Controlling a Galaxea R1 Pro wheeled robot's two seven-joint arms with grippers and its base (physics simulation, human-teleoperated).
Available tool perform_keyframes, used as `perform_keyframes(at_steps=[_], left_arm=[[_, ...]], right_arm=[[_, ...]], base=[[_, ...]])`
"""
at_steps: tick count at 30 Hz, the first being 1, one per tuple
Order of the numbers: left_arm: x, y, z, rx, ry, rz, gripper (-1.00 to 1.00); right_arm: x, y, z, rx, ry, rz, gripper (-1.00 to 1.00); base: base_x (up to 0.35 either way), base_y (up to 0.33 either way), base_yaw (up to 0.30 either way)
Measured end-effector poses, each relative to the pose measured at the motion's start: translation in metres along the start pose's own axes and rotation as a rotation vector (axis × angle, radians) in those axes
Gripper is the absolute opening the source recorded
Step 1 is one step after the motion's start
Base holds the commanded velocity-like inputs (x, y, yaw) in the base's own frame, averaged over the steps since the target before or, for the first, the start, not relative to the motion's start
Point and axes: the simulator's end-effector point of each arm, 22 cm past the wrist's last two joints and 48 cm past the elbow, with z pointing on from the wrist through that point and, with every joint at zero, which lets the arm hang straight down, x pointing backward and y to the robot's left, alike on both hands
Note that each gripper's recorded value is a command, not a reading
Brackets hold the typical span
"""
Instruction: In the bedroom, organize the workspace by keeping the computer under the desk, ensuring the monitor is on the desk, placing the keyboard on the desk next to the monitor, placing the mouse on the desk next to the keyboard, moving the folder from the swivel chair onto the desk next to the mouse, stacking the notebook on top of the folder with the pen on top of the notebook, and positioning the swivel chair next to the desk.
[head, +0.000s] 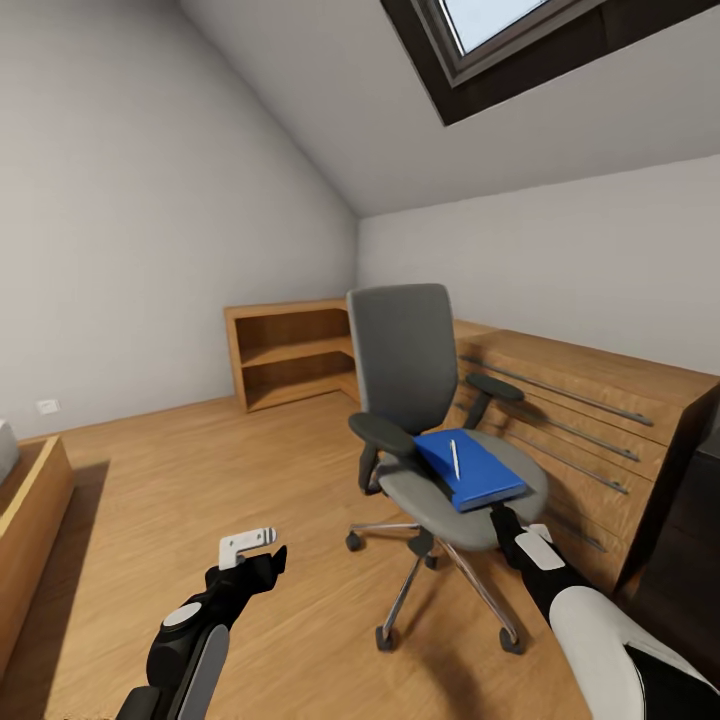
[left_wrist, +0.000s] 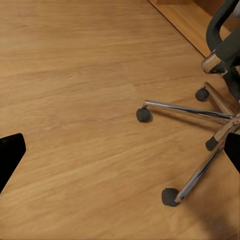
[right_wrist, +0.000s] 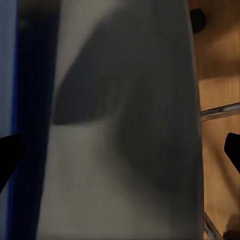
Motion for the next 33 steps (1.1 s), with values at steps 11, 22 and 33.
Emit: perform_keyframes(at_steps=[11, 22, 33], left_arm=[[0.0008, -0.0008, 0.0004, 0.002, 0.003, 0.0, 1.0], [0.0004, 0.0004, 0.0002, -0.001, 0.002, 0.0, 1.0], [0.0003, 0.0007, 0.0002, -0.001, 0.002, 0.0, 1.0]], right_arm=[[0.0034, -0.0013, 0.0008, -0.01, 0.008, 0.002, 1.0], [0.0031, 0.0002, 0.0005, -0.015, 0.008, 0.002, 1.0], [0.0033, 0.0002, 0.0005, -0.015, 0.008, 0.002, 1.0]], base=[[-0.255, 0.0, 0.006], [-0.041, 0.0, 0.0], [-0.001, 0.0, 0.0]])
